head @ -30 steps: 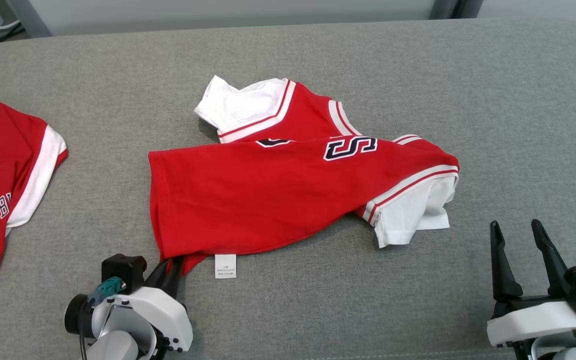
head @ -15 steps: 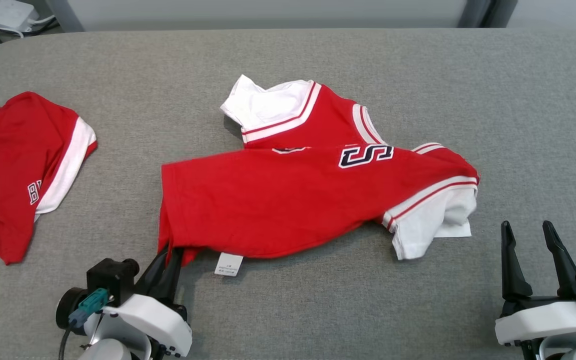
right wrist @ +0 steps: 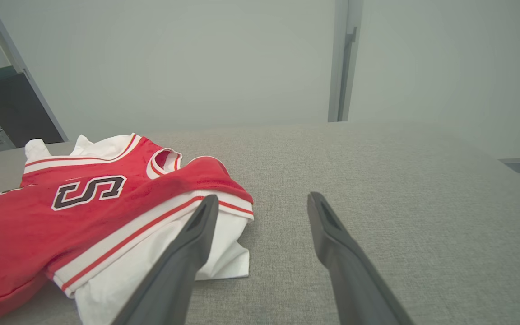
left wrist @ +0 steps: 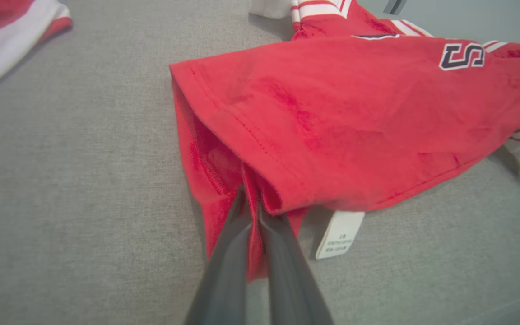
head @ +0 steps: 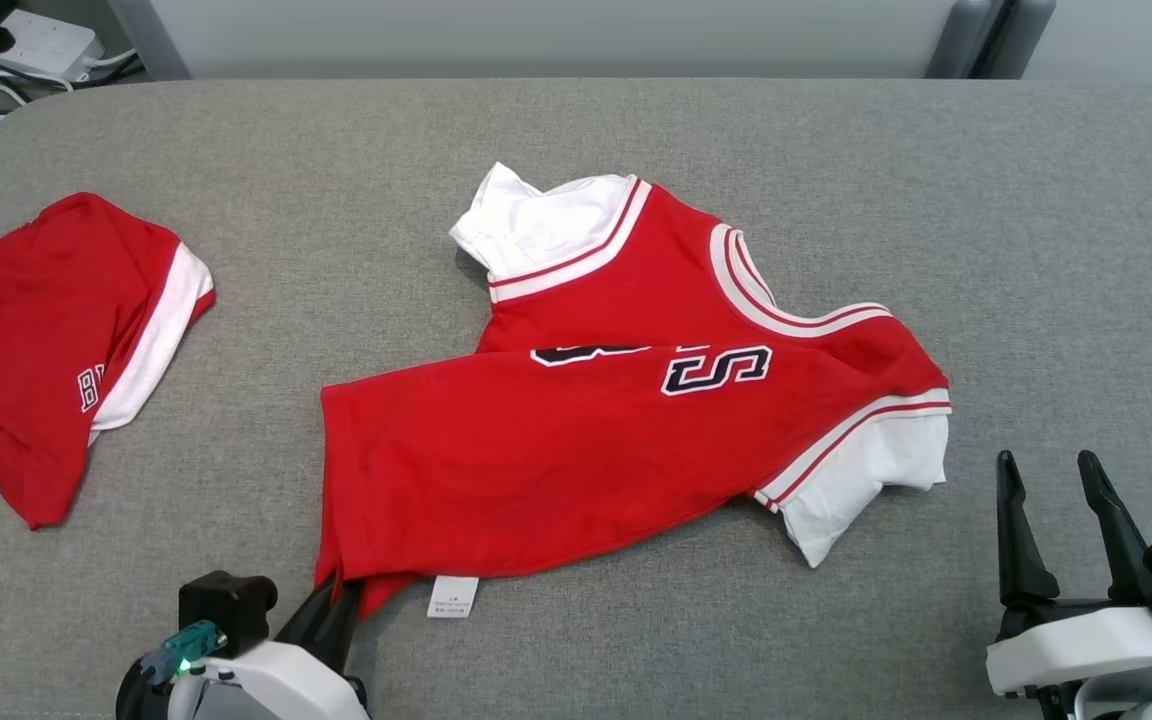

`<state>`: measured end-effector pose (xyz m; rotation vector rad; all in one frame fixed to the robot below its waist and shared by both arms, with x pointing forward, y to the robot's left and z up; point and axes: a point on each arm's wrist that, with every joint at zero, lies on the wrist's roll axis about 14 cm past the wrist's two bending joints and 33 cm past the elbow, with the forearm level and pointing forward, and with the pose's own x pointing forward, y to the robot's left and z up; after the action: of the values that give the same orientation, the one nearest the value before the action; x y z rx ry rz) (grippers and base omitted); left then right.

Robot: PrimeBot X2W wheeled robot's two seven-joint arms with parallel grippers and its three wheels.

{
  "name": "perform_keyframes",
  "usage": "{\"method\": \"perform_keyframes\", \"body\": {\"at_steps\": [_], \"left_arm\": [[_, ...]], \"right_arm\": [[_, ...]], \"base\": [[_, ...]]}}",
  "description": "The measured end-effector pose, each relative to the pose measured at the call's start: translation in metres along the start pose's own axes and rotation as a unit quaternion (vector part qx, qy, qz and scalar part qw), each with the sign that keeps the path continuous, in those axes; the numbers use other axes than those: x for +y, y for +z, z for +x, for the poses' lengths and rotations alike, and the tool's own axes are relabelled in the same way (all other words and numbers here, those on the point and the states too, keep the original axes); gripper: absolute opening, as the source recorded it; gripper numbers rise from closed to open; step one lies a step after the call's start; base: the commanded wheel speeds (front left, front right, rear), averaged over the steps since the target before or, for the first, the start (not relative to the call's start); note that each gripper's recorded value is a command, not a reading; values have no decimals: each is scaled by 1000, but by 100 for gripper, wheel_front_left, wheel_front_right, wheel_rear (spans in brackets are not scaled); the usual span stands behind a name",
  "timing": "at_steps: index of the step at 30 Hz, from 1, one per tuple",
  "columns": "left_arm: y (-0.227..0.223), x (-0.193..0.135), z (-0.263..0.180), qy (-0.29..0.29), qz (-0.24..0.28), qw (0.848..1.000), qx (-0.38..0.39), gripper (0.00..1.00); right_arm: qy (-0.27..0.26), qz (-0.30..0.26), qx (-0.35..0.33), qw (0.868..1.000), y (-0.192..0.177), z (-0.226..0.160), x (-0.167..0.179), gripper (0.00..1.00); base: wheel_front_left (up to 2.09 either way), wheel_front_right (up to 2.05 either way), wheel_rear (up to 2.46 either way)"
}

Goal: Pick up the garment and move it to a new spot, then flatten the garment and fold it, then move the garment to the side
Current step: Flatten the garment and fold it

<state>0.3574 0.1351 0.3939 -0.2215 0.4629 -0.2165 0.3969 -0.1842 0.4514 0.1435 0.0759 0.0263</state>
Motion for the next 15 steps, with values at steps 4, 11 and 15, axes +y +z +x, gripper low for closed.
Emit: {"method": "perform_keyframes", "body": {"at_steps": [4,11,15], "left_arm": [[-16,1,0,0,-22,999,25,0],[-22,10,-2,23,-43,998,30,100],[-16,20,-8,42,-43,998,14,100]], "right_arm": [[-5,-1,-3,1000,2,-2,-4,100],[-7,-1,-9,1000,7,-4,-5,100],[-6,-1,-9,1000,7,-6,-4,100]], "base": [[0,0,0],[0,0,0],[0,0,0]]}}
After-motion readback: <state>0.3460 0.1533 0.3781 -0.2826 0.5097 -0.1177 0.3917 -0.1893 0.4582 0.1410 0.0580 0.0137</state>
